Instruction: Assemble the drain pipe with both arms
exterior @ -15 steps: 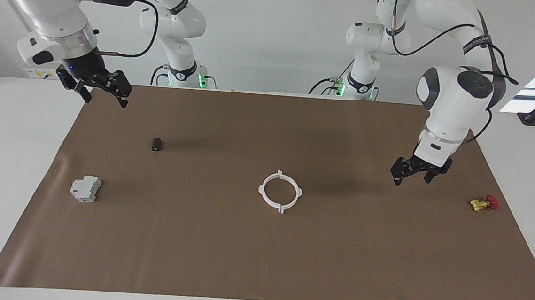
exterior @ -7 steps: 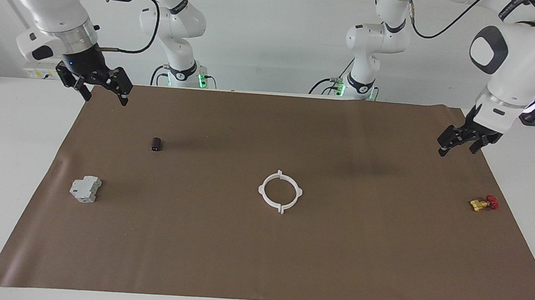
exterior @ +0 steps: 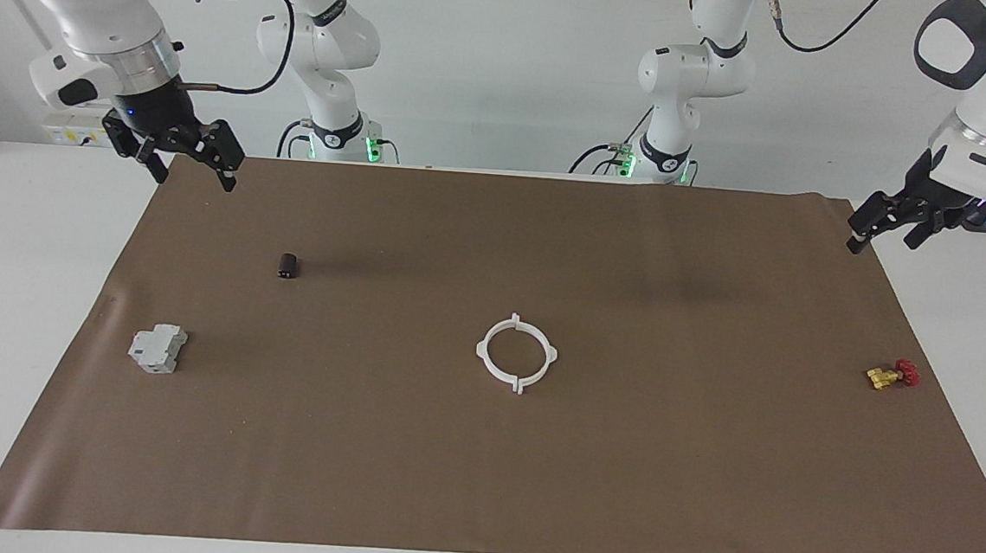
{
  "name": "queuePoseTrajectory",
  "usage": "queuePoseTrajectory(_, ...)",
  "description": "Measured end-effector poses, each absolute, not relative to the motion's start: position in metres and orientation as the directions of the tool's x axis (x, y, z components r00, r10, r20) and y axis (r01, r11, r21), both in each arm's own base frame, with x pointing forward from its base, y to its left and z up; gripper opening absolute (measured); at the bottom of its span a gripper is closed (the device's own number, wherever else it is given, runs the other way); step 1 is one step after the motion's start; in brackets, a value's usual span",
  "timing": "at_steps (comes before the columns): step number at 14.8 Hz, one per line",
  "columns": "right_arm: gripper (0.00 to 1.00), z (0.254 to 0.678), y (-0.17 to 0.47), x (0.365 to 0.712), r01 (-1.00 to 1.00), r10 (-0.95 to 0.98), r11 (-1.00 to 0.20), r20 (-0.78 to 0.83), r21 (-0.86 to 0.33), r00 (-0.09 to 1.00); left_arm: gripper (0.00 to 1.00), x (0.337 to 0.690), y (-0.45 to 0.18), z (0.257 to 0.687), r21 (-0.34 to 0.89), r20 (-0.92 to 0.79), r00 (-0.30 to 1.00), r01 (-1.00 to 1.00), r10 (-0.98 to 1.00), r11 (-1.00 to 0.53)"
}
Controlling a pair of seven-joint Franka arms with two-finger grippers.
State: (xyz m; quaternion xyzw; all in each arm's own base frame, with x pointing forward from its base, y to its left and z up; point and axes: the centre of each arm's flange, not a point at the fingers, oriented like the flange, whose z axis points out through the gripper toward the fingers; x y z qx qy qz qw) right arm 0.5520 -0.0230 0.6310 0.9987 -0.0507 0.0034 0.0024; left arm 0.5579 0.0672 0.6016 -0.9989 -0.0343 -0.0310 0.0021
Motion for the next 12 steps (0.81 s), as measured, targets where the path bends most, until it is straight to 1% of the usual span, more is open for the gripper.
queuePoseTrajectory(12,1.0,0.6307,-0.0244,0.5516,-0.104,-0.104,-0.995,0.004,0.005,0.995,1.0,0.5587,0.0589,0.6005,-0.002,0.06,0.997,0.053,0.053,-0.999)
